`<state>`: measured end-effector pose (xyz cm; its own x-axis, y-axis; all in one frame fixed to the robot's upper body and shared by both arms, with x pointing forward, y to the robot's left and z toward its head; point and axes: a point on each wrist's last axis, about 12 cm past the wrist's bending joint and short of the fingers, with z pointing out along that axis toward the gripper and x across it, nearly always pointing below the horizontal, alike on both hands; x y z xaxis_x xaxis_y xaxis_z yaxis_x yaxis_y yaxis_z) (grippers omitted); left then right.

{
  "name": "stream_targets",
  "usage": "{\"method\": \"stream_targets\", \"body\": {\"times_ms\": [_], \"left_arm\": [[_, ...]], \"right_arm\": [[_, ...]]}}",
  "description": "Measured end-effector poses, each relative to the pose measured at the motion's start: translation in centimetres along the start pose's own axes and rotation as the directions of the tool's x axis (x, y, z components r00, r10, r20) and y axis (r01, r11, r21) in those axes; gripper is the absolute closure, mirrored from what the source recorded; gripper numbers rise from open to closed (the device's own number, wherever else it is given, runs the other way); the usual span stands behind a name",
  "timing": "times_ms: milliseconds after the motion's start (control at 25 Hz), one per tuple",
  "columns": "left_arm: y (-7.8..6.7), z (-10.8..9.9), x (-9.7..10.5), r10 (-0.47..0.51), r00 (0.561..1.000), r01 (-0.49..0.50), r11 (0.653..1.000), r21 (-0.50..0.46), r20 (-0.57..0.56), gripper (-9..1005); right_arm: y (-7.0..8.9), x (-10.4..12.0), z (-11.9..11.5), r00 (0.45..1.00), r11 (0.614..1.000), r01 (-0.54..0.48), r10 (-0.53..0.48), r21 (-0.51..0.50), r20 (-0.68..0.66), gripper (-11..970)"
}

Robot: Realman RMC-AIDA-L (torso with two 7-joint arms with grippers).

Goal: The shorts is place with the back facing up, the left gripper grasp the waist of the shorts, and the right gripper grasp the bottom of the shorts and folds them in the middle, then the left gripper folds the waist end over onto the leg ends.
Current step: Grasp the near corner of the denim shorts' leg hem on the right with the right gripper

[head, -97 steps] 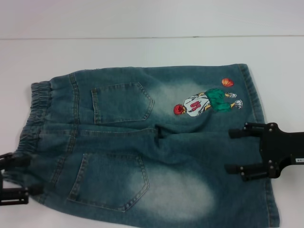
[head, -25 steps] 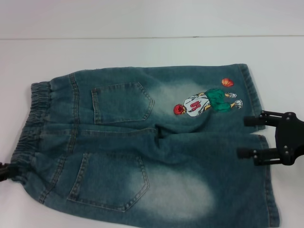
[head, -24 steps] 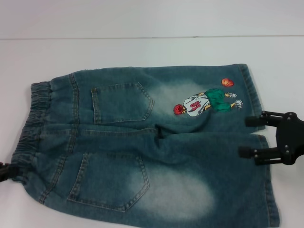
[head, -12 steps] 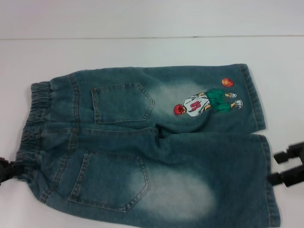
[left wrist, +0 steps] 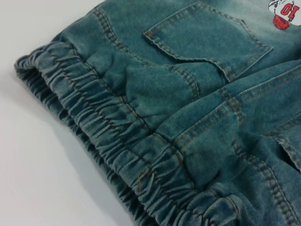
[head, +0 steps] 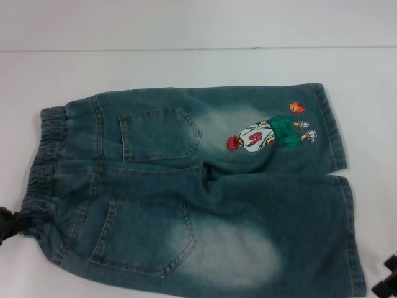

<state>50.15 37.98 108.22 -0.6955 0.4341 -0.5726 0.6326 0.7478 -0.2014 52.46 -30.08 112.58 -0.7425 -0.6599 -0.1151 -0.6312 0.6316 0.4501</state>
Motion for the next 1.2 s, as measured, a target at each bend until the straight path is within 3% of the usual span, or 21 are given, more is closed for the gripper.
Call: {"method": "stream_targets", "body": {"times_ms": [560, 1200], "left_arm": [[-0.2, 0.2, 0.3, 0.003, 1.0, -0.003, 1.0, -0.002, 0.01, 920], [-0.3, 0.6, 0.4, 0.003, 1.0, -0.003, 1.0, -0.002, 0.012, 913]], "right_arm": [[0.0, -0.2, 2.7, 0.999, 0.997, -0.009, 0.007, -0.074, -0.037, 125], [0.0, -0.6, 2.5, 0.999, 0.995, 0.041, -0.04, -0.096, 0.016, 130]]}}
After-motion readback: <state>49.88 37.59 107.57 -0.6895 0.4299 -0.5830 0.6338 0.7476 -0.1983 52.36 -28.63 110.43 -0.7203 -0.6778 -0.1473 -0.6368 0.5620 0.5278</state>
